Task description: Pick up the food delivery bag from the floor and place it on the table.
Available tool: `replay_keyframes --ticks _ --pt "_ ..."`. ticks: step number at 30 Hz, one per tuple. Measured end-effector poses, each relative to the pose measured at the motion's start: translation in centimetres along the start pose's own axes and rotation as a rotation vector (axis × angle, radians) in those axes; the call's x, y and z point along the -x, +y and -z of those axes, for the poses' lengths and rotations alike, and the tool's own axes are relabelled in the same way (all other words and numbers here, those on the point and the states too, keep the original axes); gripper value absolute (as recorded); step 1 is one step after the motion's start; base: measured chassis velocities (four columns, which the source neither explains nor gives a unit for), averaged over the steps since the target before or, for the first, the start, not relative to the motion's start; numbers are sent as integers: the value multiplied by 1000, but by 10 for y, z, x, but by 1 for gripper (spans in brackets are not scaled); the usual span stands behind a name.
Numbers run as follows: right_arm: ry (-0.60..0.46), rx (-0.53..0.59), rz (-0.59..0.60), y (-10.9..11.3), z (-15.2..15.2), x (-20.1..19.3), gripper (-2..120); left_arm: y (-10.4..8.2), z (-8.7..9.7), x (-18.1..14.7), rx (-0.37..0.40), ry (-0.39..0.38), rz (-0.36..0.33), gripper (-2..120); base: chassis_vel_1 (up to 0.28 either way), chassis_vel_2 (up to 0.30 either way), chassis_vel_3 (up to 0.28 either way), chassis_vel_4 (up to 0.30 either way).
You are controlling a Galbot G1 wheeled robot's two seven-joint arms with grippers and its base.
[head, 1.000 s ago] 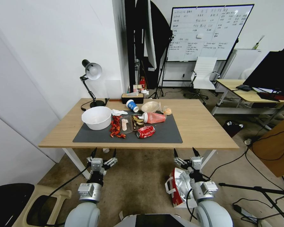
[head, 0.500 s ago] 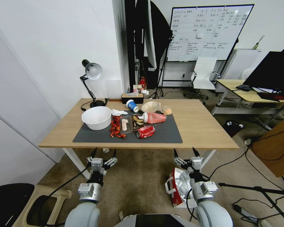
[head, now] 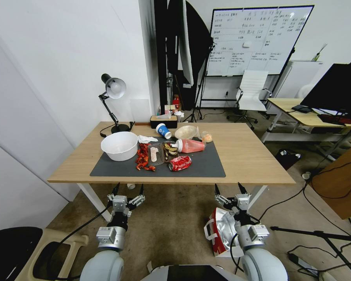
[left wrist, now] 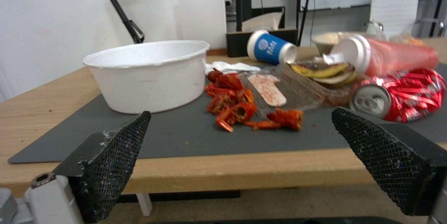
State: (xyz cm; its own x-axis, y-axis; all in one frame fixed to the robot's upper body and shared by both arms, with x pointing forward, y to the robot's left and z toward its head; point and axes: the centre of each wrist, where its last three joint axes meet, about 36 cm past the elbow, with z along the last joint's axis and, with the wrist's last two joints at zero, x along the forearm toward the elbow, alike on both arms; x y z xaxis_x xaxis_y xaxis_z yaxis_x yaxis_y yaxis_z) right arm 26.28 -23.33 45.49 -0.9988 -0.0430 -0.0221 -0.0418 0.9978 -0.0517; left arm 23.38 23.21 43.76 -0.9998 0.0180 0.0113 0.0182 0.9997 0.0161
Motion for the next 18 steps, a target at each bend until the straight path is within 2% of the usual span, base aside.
replay_keyframes --ticks 4,18 --pt "-18 13 23 -8 12 13 100 12 5 8 -66 -15 15 100 0 0 0 0" --pt "-13 15 25 -8 12 11 100 40 22 26 -230 -61 -2 100 0 0 0 0"
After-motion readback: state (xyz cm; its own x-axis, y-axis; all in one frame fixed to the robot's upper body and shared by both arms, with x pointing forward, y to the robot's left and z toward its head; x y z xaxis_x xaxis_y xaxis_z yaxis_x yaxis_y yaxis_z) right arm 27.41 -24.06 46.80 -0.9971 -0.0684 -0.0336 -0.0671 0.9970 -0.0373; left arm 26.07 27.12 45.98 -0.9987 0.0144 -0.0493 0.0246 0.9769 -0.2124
